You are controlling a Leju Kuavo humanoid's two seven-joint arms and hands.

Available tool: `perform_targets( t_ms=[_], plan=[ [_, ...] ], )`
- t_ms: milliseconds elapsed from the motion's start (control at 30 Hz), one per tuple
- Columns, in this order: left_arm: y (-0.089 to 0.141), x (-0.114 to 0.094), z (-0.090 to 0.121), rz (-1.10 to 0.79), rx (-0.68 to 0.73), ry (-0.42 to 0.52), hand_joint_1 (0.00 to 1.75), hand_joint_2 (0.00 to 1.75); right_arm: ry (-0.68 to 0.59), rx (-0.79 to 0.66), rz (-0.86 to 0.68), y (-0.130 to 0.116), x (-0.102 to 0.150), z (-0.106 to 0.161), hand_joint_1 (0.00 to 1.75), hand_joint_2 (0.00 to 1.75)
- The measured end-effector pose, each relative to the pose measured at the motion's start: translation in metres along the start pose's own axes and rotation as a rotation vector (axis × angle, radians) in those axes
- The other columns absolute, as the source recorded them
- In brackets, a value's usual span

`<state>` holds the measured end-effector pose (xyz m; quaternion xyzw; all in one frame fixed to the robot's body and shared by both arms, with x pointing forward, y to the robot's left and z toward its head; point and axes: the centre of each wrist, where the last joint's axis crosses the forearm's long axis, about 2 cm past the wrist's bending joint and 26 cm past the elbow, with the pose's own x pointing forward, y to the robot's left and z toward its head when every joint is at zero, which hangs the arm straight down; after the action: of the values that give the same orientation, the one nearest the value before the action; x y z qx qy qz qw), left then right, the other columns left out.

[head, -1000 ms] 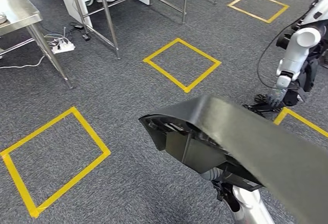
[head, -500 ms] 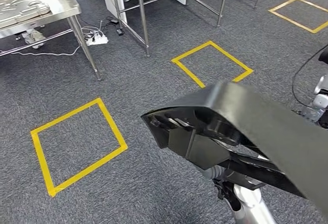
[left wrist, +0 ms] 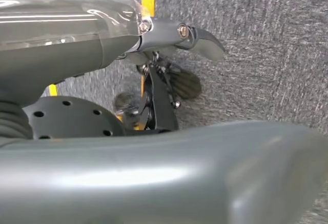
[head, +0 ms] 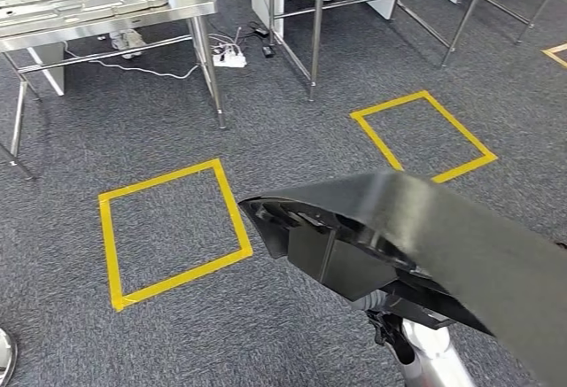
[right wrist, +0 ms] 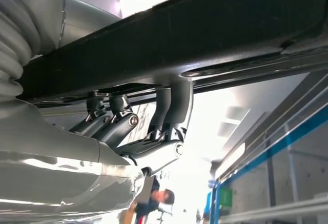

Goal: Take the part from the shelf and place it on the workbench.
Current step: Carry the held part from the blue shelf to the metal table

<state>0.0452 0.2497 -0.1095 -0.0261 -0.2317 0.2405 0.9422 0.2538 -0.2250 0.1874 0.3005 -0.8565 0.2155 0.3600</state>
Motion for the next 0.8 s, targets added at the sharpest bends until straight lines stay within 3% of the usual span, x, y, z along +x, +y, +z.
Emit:
perform_targets(
  t_ms=[800],
  plan=[
    [0.0003,-0.0014,0.0006,0.050,-0.010,-0.005,0.00,1.75,-0.011,0.003,-0.010,-0.0006,0.0005,-0.0018,1.75,1.75]
  ],
)
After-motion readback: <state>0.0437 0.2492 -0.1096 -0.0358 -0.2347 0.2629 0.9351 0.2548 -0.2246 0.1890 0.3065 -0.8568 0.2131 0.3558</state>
